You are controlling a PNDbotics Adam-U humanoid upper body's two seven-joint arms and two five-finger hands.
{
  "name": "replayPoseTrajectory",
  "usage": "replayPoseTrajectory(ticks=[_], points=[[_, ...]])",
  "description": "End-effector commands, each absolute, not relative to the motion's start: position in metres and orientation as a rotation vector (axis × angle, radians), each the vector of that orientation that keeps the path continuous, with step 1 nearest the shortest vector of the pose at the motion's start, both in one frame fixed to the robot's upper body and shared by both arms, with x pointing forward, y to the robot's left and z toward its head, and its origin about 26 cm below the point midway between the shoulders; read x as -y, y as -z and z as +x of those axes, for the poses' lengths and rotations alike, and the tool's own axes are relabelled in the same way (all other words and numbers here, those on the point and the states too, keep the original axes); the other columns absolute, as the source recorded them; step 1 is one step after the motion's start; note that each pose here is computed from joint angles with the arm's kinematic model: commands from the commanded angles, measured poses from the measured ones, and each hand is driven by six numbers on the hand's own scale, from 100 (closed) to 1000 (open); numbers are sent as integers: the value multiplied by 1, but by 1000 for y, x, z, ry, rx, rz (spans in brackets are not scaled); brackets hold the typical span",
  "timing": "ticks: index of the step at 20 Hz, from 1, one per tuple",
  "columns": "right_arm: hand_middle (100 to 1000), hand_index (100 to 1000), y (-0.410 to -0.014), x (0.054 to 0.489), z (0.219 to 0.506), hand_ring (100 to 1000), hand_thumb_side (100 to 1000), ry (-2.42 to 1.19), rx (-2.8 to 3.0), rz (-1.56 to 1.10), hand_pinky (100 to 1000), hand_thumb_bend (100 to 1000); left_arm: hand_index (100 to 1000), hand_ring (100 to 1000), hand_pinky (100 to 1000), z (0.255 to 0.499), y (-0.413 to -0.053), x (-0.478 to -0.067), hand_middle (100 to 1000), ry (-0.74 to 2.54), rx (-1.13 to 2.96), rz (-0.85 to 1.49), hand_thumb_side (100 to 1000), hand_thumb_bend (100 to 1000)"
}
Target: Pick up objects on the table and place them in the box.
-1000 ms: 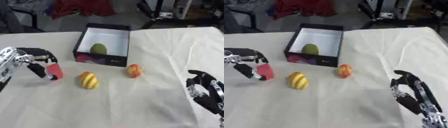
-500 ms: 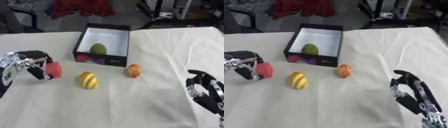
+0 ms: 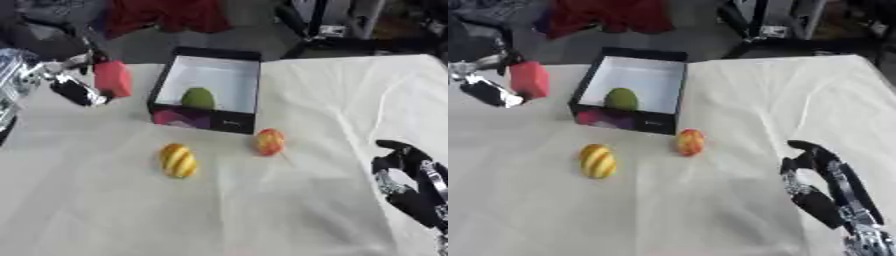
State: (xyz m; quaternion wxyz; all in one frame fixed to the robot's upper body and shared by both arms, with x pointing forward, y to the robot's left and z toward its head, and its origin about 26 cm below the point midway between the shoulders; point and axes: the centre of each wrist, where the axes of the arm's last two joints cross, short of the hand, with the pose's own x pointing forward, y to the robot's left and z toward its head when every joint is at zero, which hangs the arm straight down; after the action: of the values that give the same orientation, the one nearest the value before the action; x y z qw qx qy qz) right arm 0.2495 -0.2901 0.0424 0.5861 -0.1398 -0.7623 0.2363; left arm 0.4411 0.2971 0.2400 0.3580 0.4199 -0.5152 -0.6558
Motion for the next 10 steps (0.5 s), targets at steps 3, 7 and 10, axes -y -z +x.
replayPoseTrajectory(ticks=[3, 7, 10], points=[[457, 812, -47, 291, 251, 664, 476, -563, 1791, -328, 758, 100, 718, 535, 615, 464, -249, -261, 562, 1670, 1415, 1096, 381, 288], [457, 811, -48, 288, 253, 664, 478, -563, 1799, -311, 758, 100, 727, 544, 623, 486, -217, -239, 571, 1656, 1377, 1060, 407, 274], [457, 811, -49, 284, 255, 664, 478, -570, 1808, -288, 758, 100, 758, 548, 628, 495, -194, -228, 575, 1568, 1374, 1080, 447, 280]])
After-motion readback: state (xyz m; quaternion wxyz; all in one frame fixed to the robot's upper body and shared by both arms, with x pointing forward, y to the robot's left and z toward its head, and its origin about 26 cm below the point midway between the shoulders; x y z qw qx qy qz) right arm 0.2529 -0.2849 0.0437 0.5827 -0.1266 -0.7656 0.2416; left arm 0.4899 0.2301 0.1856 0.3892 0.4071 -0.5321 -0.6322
